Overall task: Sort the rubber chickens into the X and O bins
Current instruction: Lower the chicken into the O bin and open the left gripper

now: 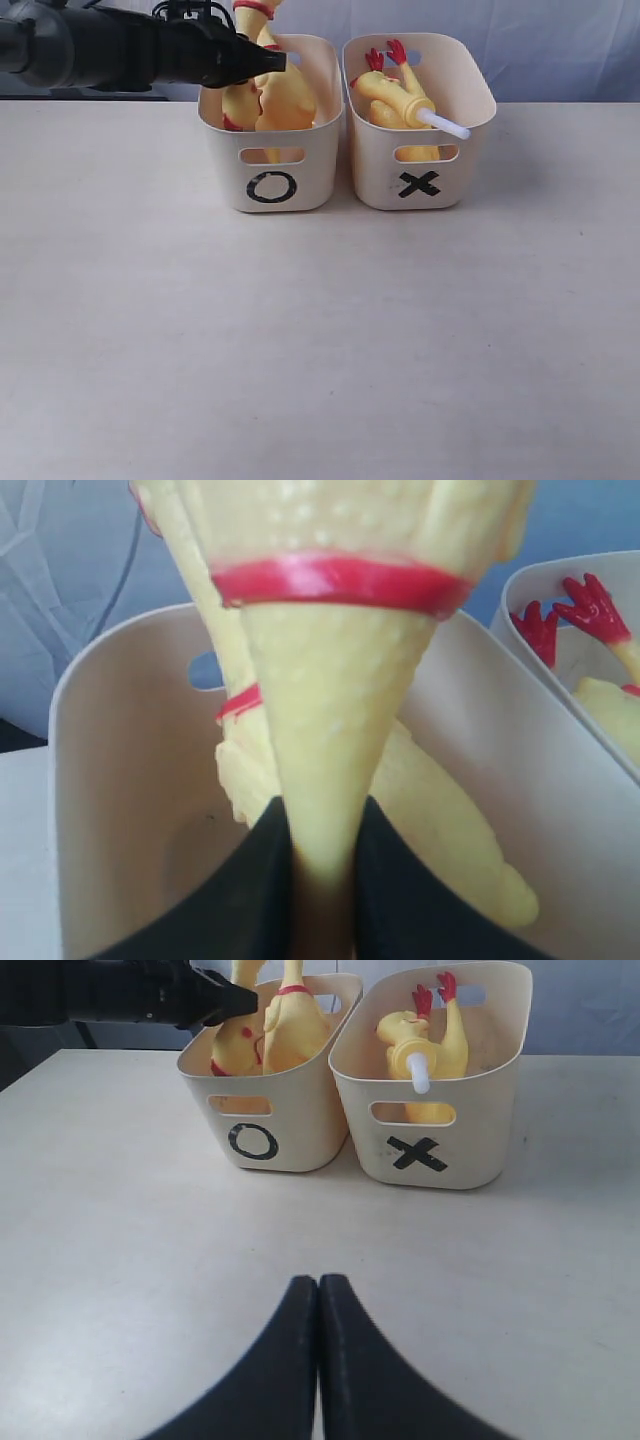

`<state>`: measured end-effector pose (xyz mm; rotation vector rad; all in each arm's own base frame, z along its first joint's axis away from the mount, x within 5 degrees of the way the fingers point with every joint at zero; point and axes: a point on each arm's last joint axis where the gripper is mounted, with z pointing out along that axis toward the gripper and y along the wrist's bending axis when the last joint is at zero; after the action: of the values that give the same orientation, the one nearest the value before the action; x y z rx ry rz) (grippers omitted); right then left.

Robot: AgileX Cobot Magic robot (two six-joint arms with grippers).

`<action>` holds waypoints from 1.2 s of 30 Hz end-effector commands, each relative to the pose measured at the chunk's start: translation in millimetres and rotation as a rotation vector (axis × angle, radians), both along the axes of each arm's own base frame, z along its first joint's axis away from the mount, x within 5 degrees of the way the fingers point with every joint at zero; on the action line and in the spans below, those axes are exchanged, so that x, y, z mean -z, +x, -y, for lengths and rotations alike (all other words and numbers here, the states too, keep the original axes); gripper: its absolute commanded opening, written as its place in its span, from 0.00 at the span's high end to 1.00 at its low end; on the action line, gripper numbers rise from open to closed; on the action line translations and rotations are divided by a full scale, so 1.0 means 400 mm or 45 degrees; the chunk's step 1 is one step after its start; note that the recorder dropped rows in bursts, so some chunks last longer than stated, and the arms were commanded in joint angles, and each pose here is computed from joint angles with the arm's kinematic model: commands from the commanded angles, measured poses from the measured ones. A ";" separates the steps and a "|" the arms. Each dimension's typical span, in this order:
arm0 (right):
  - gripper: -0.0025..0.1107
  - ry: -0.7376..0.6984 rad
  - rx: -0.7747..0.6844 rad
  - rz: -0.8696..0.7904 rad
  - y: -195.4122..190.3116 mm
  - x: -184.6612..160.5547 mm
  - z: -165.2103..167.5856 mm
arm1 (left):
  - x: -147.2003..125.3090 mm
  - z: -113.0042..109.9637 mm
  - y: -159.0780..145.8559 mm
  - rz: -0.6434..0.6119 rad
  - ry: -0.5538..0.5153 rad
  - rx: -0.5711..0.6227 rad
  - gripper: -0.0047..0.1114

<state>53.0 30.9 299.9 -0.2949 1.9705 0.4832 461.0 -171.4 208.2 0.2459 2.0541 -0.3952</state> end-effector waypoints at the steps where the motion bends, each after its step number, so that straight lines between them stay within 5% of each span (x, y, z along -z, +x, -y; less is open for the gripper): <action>1: 0.99 -0.004 0.002 0.019 0.000 0.000 0.001 | -0.002 0.007 -0.008 -0.012 -0.024 0.040 0.96; 16: 0.99 -0.001 0.002 0.020 0.000 0.000 0.001 | 0.054 -0.001 -0.040 -0.094 0.034 0.070 0.96; 27: 0.99 -0.001 0.002 0.020 0.000 0.000 0.001 | 0.050 0.009 -0.048 -0.106 0.001 0.135 0.65; 36: 0.99 -0.003 0.000 0.021 0.000 0.000 0.001 | -0.004 0.014 -0.061 -0.058 -0.029 0.187 0.60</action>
<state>53.0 30.9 299.9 -0.2983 1.9697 0.4809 439.8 -176.8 193.6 0.3662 2.1157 -0.5075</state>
